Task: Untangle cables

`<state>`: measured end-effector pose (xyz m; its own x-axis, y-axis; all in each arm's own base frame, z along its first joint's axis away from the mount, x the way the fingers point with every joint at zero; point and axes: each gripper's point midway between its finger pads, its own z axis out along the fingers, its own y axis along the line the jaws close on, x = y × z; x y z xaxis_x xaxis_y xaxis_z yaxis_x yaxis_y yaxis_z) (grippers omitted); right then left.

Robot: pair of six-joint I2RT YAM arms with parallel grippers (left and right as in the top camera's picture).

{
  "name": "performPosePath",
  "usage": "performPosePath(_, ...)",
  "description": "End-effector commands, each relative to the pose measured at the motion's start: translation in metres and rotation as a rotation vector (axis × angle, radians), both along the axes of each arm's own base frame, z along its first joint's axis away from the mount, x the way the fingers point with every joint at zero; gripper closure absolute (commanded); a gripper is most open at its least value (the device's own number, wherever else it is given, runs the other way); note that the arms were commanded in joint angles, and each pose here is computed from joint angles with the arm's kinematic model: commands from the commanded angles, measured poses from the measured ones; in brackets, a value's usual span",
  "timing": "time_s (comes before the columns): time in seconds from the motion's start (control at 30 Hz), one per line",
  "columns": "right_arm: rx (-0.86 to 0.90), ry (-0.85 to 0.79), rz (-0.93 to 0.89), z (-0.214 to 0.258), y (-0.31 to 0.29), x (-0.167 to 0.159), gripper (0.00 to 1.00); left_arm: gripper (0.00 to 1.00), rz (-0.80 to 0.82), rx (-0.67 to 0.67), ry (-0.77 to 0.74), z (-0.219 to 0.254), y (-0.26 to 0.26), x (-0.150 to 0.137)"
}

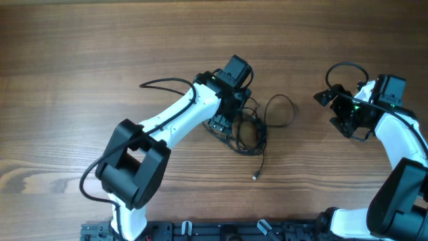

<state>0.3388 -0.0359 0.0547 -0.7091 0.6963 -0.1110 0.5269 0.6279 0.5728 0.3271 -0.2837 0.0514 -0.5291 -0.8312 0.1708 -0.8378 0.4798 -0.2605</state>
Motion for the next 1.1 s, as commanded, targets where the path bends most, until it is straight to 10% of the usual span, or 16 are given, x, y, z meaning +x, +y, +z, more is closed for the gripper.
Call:
performPosePath(0.0, -0.027, -0.014, 0.006, 0.004, -0.003, 0.000, 0.00, 0.09, 0.026, 0.057, 0.028, -0.019, 0.008, -0.001)
performPosePath(0.13, -0.023, -0.003, 0.006, 0.003, -0.002, -0.002, 0.00, 0.00, 0.112, 0.178, 0.005, 0.029, 0.082, 0.011)
performPosePath(0.33, -0.022, -0.002, 0.006, 0.003, -0.002, -0.002, 0.00, 0.04, 0.007, -0.101, -0.504, 0.175, 0.047, 0.064)
performPosePath(0.77, -0.015, 0.017, 0.007, 0.002, 0.000, -0.006, 0.01, 0.23, -0.117, -0.106, -0.094, -0.001, -0.056, 0.020)
performPosePath(1.07, -0.014, 0.022, 0.007, 0.001, 0.000, -0.007, 0.00, 0.23, -0.092, -0.128, -0.177, 0.077, -0.014, 0.045)
